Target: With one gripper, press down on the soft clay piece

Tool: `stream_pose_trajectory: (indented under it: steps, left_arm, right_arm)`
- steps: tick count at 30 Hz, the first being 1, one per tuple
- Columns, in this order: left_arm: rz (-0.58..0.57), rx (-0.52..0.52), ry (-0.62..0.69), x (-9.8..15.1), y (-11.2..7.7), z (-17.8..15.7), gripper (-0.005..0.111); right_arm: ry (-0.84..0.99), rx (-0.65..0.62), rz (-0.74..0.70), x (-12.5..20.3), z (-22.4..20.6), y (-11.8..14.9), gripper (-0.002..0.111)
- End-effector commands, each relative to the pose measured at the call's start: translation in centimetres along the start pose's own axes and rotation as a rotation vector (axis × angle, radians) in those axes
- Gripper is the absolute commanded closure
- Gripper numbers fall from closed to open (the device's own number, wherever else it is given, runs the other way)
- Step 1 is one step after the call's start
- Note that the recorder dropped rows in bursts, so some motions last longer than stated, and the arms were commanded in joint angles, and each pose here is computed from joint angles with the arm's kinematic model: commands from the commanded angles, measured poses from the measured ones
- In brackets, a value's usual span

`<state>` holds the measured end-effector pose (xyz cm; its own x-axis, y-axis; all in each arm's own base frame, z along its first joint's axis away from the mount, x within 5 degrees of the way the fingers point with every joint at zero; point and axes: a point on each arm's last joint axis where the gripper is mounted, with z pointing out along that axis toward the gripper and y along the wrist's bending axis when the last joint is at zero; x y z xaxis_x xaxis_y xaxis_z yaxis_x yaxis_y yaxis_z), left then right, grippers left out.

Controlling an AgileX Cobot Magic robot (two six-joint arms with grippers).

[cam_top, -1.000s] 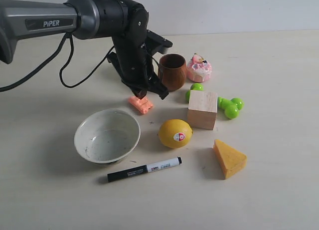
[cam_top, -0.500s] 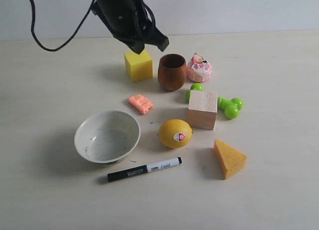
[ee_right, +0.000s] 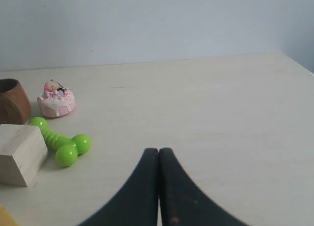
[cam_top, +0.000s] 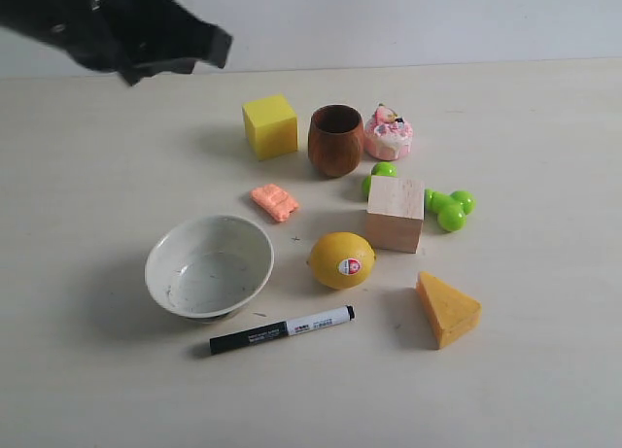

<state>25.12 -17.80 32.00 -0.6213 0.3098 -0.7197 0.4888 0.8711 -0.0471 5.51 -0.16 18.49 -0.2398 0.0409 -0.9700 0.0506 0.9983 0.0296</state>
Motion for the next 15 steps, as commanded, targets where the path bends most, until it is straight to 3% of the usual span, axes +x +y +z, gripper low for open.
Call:
stream_pose_trajectory:
  steps: [1, 7, 15]
  left_arm:
    - [-0.072, 0.037, -0.184, 3.8, 0.7, -4.6, 0.107]
    - [-0.066, 0.05, -0.32, 8.3, 1.6, -10.4, 0.107]
    - [-0.063, 0.059, -0.51, 11.1, 2.4, -17.5, 0.107]
  right_arm:
    - [-0.007, -0.004, -0.007, 0.1, 0.0, 0.0, 0.108]
    - [-0.007, -0.004, -0.007, 0.1, 0.0, 0.0, 0.108]
    - [-0.007, -0.004, -0.007, 0.1, 0.0, 0.0, 0.108]
